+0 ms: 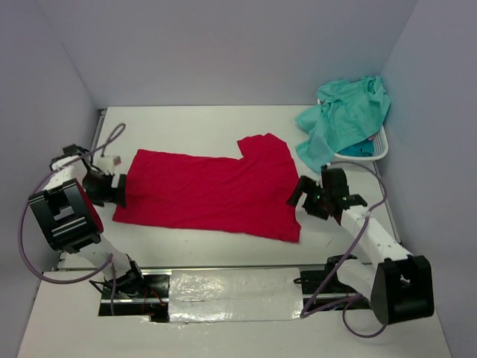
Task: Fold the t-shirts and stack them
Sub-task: Fold the flattened tshirt in 1/3 of the way
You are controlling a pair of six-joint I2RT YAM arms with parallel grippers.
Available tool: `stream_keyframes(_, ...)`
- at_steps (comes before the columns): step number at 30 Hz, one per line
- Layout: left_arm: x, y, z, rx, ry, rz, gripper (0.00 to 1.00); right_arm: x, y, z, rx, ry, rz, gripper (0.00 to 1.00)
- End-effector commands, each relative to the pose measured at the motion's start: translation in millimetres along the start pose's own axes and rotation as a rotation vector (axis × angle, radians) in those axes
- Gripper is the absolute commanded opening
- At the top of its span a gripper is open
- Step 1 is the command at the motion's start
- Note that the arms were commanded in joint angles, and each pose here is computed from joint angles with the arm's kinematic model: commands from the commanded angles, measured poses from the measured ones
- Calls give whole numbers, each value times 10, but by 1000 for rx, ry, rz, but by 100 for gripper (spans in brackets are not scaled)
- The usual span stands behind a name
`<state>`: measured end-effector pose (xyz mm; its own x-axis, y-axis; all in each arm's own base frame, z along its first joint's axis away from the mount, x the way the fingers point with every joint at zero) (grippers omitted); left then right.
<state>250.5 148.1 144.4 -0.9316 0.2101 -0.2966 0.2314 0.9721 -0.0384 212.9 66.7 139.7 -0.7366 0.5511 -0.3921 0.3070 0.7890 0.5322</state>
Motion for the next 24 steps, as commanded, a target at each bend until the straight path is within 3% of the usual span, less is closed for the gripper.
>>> stream_keyframes(1,204,-430,109,194,42,22,99,490,-213,-44,36,158,115,100)
stream_keyframes(7,164,-408,385,91,95,51,96,809,-325,90,54,263,115,95)
stream_keyframes(8,163,-360,431,59,110,40,94,857,-353,119,71,299,126,90)
stream_keyframes(10,225,-336,510,55,161,35,78,925,-385,157,57,332,138,73)
stream_keyframes(11,262,-372,528,79,171,32,61,968,-386,177,32,352,157,52)
stream_keyframes(13,307,-431,528,109,167,30,37,1000,-386,182,15,365,171,25)
stream_keyframes(14,323,-452,520,115,168,34,6,1001,-384,179,14,366,173,0)
stream_keyframes(15,336,-462,479,107,169,38,0,985,-378,167,15,359,168,0)
stream_keyframes(16,365,-469,458,107,177,54,0,962,-381,157,26,345,161,0)
stream_keyframes(19,547,-478,309,90,239,68,0,835,-358,79,66,280,140,0)
stream_keyframes(23,794,-480,150,31,358,94,0,879,-375,56,54,288,151,0)
stream_keyframes(24,810,-488,139,31,364,93,6,896,-388,72,49,298,154,0)
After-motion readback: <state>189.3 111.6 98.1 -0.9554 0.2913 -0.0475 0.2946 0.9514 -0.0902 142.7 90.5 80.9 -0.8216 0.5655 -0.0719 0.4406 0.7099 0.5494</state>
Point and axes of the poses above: each gripper's point midway between its finger pads, its own z axis out along the fingers, its own y axis along the line the jaws close on, x = y × z, the point moved 8 cm from there along -z, back along the fingers, and after that the axes turned 10 degrees about z, right-handed, at the moved point
